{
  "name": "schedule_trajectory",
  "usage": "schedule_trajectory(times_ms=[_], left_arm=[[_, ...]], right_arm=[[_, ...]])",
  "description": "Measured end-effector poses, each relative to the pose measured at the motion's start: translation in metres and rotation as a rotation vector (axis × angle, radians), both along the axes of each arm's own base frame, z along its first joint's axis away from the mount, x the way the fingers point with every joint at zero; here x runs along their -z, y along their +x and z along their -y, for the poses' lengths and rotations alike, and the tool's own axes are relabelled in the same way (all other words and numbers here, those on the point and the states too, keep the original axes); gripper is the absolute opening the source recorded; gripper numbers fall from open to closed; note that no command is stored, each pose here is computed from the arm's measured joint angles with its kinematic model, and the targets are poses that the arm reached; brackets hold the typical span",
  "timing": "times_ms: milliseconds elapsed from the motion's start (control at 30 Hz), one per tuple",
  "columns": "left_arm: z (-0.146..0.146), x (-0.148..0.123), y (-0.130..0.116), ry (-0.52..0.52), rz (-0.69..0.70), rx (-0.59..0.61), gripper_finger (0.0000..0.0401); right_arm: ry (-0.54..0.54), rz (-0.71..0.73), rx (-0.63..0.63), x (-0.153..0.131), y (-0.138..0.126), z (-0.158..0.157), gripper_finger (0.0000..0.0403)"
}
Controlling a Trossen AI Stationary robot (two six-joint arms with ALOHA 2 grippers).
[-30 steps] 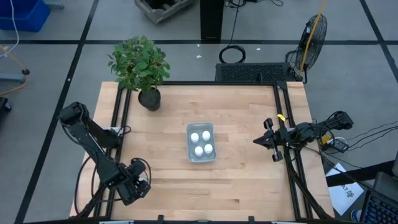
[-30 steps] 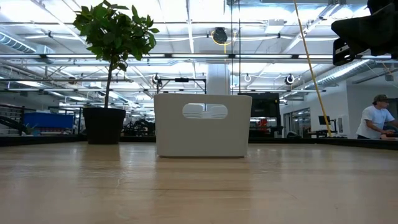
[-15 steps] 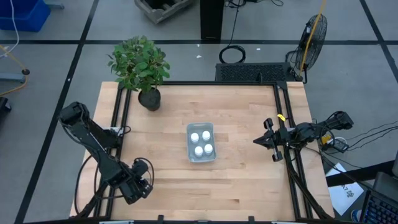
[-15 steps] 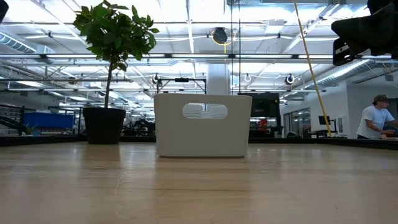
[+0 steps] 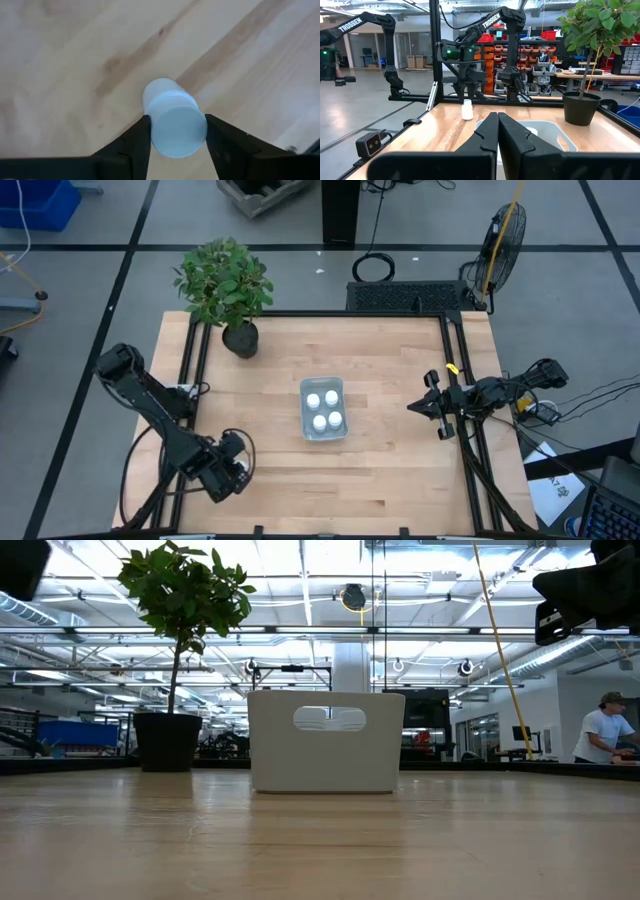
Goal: Pick and place pill bottles into a basket
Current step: Put the white medicine bottle into the gray bin
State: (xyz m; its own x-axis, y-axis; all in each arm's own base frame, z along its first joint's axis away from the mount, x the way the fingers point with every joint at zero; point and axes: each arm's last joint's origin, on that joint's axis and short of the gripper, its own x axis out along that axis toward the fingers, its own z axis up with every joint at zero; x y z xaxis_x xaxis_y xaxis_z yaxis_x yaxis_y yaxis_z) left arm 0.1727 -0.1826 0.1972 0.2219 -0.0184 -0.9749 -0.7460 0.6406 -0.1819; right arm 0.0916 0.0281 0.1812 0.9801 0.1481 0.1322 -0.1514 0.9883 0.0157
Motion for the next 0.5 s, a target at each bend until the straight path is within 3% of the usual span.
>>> schedule_trajectory(times_ms=[300, 500], left_arm=[[-0.034, -0.003, 0.032, 0.028, -0.007, 0.094, 0.0166], [-0.054, -0.025, 0.059, 0.027, 0.053, 0.178, 0.0164]], right_arm=[[0.000, -0.001, 0.000, 0.000, 0.000, 0.000, 0.0000], [0.000, 0.000, 0.000, 0.000, 0.000, 0.000, 0.0000]])
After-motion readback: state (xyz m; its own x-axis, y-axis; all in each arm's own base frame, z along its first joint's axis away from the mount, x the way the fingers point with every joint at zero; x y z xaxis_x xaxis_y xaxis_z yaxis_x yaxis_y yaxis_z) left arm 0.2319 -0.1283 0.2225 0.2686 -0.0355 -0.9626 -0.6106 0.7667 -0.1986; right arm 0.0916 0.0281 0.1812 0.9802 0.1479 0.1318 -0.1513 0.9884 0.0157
